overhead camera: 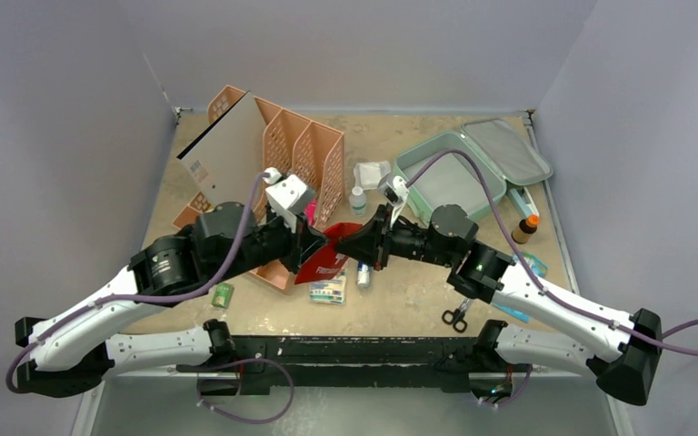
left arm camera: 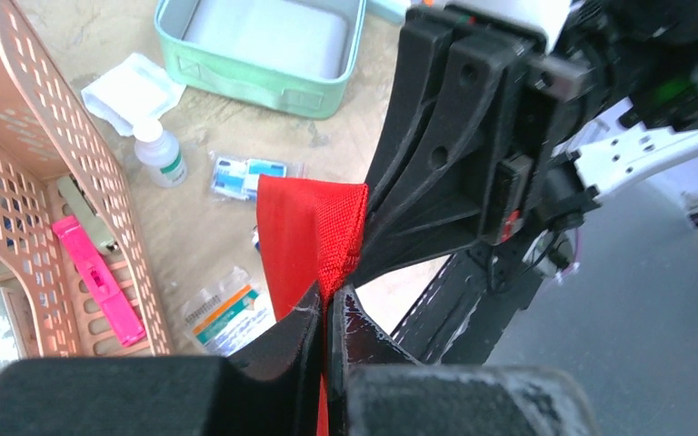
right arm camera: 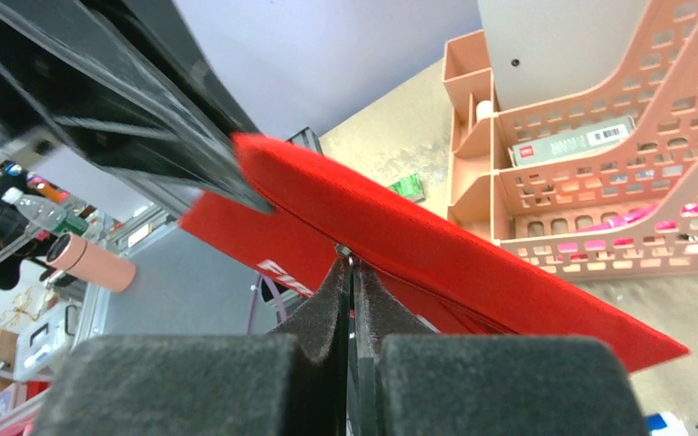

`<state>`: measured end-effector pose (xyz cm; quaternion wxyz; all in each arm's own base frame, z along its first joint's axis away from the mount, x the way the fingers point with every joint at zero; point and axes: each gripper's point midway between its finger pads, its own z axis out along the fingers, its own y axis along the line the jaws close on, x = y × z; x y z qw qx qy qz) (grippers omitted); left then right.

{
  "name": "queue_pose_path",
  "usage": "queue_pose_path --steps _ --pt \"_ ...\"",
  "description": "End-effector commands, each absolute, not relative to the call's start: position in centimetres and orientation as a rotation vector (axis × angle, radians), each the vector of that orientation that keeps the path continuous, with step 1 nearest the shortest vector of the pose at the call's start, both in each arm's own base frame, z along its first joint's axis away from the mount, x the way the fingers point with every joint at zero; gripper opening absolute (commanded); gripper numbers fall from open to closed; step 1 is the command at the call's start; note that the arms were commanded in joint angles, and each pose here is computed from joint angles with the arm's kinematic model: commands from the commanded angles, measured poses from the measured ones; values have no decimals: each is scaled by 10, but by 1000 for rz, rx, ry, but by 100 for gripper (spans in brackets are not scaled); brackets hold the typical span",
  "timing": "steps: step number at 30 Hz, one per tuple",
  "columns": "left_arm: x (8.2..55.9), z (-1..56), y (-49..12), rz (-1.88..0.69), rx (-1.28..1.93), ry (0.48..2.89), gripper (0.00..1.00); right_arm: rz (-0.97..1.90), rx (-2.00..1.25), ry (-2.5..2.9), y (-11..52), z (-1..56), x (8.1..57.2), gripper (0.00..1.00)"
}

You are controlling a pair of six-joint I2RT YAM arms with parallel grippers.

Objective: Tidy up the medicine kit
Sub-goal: Zip the medicine pouch.

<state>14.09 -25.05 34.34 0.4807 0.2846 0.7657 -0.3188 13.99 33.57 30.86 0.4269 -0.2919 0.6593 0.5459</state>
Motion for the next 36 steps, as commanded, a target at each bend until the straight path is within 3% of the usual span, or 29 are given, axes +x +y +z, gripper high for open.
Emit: queue_pose_path --steps 1,11,21,29,36 --pt "145 399 -245 -913 499 1719 0 1260 -677 1745 323 280 152 0" --pt "121 418 -251 -1091 534 1661 0 1099 -578 1871 301 246 178 0" --pt "117 434 -232 -1100 482 1611 0 1021 -547 1979 288 210 189 0" --pt "114 432 -238 -1123 503 1619 0 1046 -558 1962 290 217 191 0" --pt "137 418 -243 -1064 363 1690 0 1135 -579 1847 294 267 182 41"
